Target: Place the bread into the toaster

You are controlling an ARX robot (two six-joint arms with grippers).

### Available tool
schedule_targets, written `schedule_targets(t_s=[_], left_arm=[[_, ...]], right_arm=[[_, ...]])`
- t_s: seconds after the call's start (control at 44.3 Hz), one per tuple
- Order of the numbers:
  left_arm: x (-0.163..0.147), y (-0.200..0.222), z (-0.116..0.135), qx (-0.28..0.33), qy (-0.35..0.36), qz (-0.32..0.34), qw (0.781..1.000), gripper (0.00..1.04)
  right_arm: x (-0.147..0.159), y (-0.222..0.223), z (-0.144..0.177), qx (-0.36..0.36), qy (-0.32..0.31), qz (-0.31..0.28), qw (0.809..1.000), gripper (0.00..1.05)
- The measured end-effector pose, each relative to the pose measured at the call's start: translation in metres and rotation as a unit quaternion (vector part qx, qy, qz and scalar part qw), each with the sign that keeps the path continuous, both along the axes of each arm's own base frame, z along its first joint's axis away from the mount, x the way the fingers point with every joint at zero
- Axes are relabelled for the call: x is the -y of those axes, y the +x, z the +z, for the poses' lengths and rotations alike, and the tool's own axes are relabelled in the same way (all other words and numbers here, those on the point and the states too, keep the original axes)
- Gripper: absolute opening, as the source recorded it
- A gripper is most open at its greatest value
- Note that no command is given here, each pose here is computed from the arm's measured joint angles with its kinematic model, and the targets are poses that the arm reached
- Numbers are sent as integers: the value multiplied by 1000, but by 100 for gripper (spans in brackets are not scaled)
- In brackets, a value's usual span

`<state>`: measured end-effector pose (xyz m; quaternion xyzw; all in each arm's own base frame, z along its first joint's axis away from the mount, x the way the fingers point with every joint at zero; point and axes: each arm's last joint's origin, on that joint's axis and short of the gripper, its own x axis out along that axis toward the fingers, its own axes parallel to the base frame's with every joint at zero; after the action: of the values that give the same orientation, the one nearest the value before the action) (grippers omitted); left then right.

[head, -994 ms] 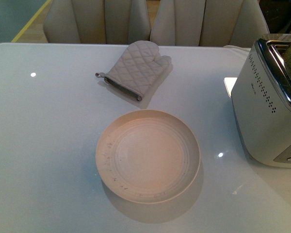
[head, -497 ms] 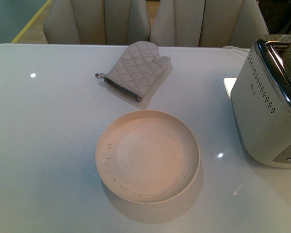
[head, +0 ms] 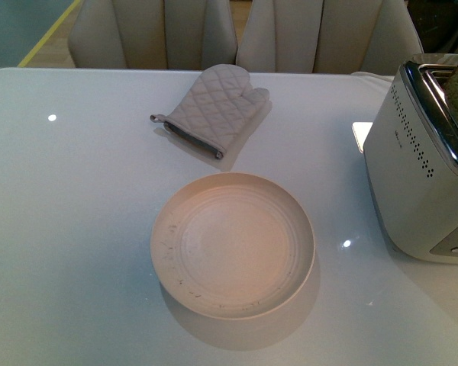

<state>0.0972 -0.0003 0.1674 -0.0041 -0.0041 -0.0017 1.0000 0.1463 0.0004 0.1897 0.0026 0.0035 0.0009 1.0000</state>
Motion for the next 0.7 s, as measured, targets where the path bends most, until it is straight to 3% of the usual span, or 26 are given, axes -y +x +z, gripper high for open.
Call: schedule_targets(t_s=[0.7], left_arm=[[0, 0, 0, 0, 0, 0, 1000, 98]], right_arm=[[0, -28, -17, 13, 0, 0, 1000, 2]])
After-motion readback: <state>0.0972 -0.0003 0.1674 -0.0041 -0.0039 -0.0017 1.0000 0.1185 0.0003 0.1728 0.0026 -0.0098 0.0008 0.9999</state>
